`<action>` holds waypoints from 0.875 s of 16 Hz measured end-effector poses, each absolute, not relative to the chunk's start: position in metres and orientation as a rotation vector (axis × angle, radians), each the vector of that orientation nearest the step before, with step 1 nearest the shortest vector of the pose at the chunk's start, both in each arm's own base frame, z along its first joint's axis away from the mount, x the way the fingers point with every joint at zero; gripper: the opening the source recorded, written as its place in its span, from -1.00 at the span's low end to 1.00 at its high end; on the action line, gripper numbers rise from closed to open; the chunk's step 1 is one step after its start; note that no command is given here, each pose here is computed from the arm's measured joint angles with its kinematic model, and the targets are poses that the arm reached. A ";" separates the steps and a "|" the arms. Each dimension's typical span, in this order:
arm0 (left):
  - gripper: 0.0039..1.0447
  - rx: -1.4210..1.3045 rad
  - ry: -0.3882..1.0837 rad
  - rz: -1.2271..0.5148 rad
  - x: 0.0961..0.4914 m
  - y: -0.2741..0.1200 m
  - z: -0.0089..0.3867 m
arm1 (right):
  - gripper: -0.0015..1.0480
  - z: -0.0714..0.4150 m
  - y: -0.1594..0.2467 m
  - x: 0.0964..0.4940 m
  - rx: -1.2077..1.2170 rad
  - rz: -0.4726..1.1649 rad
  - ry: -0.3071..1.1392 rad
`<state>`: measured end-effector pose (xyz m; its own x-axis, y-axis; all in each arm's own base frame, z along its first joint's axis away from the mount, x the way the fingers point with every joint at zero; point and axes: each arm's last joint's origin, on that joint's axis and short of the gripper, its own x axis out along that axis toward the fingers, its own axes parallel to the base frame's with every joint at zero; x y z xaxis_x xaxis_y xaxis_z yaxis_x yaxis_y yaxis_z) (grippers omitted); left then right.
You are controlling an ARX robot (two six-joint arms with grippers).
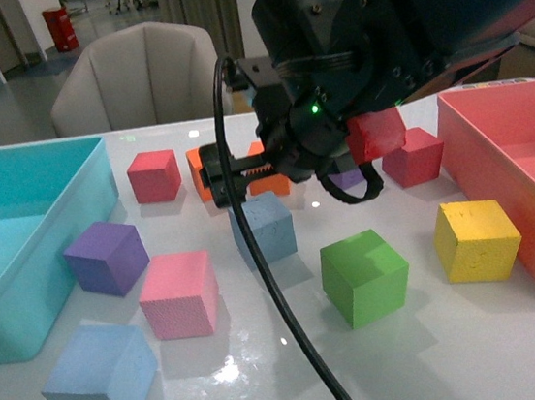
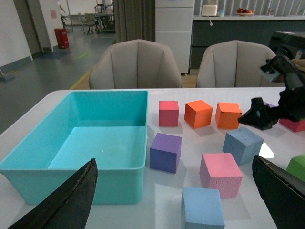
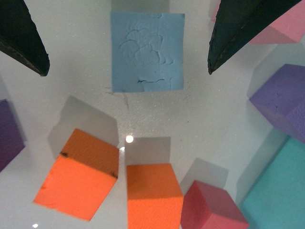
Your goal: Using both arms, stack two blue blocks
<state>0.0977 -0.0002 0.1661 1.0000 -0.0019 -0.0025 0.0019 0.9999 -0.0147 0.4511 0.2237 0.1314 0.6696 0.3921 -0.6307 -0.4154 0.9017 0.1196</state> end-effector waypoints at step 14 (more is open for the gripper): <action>0.88 -0.014 0.002 0.002 0.098 0.000 0.166 | 0.77 0.211 0.135 0.207 0.141 0.227 0.171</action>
